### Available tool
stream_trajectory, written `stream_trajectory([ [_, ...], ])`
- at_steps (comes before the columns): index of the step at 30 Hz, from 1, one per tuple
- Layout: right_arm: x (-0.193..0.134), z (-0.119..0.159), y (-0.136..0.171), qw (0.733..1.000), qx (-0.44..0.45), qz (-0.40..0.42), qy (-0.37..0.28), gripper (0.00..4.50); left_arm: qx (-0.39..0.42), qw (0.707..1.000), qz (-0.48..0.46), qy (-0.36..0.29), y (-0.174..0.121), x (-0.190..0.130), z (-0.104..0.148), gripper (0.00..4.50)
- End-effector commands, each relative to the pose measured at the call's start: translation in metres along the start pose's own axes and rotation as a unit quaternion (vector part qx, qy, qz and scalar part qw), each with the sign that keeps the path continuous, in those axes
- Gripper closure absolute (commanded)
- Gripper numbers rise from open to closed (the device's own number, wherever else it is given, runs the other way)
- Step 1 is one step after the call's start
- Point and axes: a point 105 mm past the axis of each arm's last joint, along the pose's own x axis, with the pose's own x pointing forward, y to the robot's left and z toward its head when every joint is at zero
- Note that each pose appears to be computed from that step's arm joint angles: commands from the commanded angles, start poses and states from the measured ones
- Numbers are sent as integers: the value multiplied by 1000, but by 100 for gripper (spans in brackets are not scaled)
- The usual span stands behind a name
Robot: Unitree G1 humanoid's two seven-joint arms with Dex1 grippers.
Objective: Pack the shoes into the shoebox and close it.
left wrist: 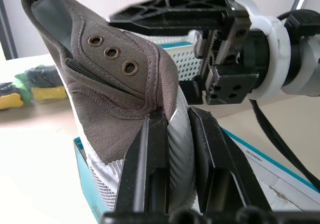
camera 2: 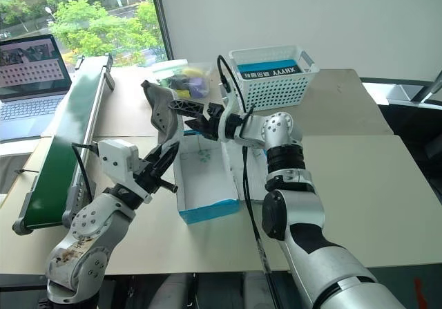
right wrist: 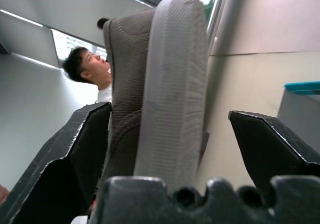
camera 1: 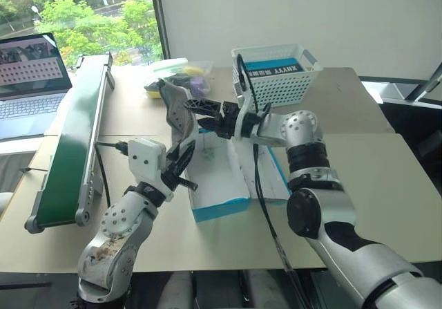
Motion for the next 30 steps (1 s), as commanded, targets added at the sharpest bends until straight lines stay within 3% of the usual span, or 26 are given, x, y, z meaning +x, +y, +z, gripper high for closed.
stream_trajectory([
  [1,5,6,29,999,-30,43,2,0,7,999,-30,-34,-11,1,19,423],
  [8,4,12,23,999,-29,30,-18,0,9,999,-27,-30,-9,2,16,423],
  [11,1,14,18,999,-38,15,-22,73,11,999,-20,-27,-7,1,14,423],
  [21,-3,16,14,998,-63,-4,-20,399,56,998,27,11,12,-3,1,423],
  [26,-2,17,14,997,-69,-11,-18,412,72,996,46,27,20,-3,-5,423],
  [30,-3,22,14,997,-67,-15,-35,412,85,995,34,26,16,-2,-4,266],
])
